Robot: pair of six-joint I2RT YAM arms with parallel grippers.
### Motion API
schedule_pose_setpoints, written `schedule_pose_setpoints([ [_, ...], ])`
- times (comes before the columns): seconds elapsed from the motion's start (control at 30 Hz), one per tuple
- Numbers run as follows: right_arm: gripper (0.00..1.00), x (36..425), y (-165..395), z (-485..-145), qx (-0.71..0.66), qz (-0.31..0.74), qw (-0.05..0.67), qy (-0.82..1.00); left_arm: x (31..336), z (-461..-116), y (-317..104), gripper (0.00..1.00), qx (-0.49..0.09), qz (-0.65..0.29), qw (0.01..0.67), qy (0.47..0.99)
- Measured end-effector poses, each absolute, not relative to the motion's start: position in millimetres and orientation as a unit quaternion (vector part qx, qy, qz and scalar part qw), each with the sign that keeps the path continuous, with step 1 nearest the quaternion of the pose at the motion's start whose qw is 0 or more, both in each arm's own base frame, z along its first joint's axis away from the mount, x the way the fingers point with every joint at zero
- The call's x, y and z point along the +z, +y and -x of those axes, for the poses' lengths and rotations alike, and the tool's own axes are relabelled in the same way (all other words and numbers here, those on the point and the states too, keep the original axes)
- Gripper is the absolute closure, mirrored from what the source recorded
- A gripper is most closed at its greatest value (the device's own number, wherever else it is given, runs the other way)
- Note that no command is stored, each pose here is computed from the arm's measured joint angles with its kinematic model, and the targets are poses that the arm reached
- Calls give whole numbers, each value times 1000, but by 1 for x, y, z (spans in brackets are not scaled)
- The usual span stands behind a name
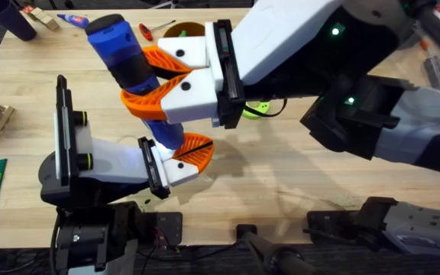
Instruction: Pick up the gripper from the table and insert it into the empty holder that is missing its gripper. Then pick up a screw, insert it into the mounting hole, and use the screwdriver to tighten it. Finally, clean up the table by picking up the vegetable and placing it into the bucket.
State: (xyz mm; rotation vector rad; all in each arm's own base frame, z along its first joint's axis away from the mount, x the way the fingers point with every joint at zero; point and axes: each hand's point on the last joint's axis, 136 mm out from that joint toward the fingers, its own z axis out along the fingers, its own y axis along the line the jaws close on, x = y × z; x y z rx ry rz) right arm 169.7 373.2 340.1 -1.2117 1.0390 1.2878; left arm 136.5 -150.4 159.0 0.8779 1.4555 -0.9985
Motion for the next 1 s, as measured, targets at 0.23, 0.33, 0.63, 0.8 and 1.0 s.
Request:
schedule_pose_setpoints([
  [0.23, 957, 335, 374, -171, 537, 505, 517, 435, 158, -136, -150, 989, -424, -369, 550, 618],
  [0.33, 957, 339, 374, -170, 538, 504, 524, 426, 158, -136, -150, 989, -424, -369, 550, 618],
  [0.63, 957, 364, 355, -160, 537, 538, 557, 333, 158, -136, -150, 989, -424, -369, 549, 618],
  [0.8, 957, 365, 350, -158, 539, 548, 554, 319, 158, -136, -150, 989, -424, -369, 550, 618],
  [1.0, 957, 364, 349, -153, 555, 549, 535, 323, 158, -136, -150, 989, -424, -369, 549, 618],
])
